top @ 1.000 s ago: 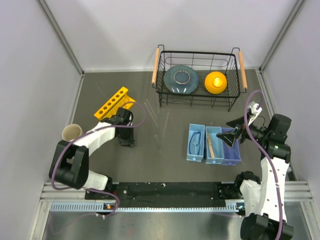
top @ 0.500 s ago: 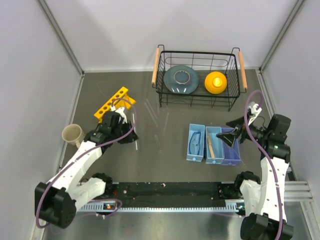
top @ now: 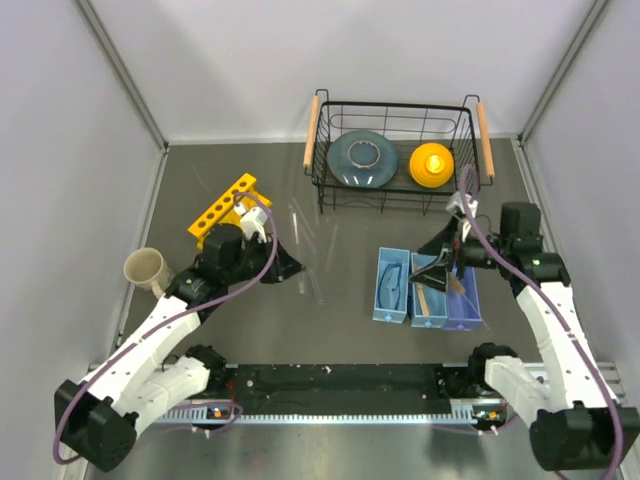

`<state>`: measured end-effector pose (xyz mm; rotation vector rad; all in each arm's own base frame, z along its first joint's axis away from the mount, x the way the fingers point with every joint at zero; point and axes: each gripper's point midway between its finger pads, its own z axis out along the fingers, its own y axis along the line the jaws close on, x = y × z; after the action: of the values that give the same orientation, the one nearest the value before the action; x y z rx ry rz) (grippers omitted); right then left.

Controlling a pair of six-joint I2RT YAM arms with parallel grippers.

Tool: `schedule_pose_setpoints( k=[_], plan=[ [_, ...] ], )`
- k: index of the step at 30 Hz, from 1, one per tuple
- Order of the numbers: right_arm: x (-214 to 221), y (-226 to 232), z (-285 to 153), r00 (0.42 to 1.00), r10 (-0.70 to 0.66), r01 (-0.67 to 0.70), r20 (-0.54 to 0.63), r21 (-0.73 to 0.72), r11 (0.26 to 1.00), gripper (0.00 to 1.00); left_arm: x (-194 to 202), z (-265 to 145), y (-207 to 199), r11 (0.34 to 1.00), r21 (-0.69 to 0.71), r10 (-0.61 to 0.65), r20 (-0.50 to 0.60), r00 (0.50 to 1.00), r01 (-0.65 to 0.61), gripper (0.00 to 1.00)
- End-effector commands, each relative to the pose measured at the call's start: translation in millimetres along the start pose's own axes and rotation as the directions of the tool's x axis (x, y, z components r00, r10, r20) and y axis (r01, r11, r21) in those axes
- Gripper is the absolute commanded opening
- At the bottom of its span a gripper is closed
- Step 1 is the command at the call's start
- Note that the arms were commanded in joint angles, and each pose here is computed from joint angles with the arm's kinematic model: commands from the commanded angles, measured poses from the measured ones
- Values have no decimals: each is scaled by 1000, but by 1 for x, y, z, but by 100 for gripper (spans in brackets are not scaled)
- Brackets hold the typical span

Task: Organize the chemistry lab equipment

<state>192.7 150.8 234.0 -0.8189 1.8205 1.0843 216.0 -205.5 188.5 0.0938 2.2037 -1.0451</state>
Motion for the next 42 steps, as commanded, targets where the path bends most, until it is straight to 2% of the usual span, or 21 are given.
schedule_pose_setpoints(
  k=[1,8,13,14,17,22,27,30,33,34,37,40,42],
  plan=[
    [-15,29,21,994,-96,88,-58,-130,988,99,-30,-3,-70,979,197,35,122,992,-59,4],
    [-15,68,51,986,6,-59,-165,-321,945,99,-41,6,-137,928,367,-10,206,979,-67,4],
    [-21,71,70,981,75,-133,-181,-335,933,99,-48,19,-168,899,437,-79,238,968,-34,4],
    [-23,73,72,969,149,-208,-197,-326,922,99,-53,19,-173,893,448,-87,255,963,-38,4],
    [-37,74,78,953,240,-290,-184,-331,898,99,-60,25,-182,894,448,-108,284,953,-32,4],
    [-42,73,89,948,266,-311,-177,-326,893,95,-67,35,-190,904,427,-133,309,942,-13,4],
    [-42,72,94,937,302,-346,-178,-336,876,81,-64,41,-193,905,426,-150,300,942,8,4],
    [-44,71,95,931,318,-363,-181,-343,867,68,-66,44,-190,913,408,-163,320,933,19,4],
    [-44,71,97,926,329,-374,-184,-347,860,51,-64,44,-190,915,404,-158,320,934,17,4],
    [-43,71,97,921,340,-387,-189,-348,854,39,-64,43,-189,917,398,-157,320,934,17,4],
    [-43,71,98,921,341,-387,-187,-351,853,21,-63,42,-189,921,390,-149,324,934,11,4],
    [-42,71,98,919,345,-392,-191,-352,850,12,-63,41,-186,924,382,-144,329,933,7,6],
    [-40,72,98,920,341,-389,-192,-356,850,10,-62,39,-186,926,378,-135,332,934,-1,7]
  ],
)
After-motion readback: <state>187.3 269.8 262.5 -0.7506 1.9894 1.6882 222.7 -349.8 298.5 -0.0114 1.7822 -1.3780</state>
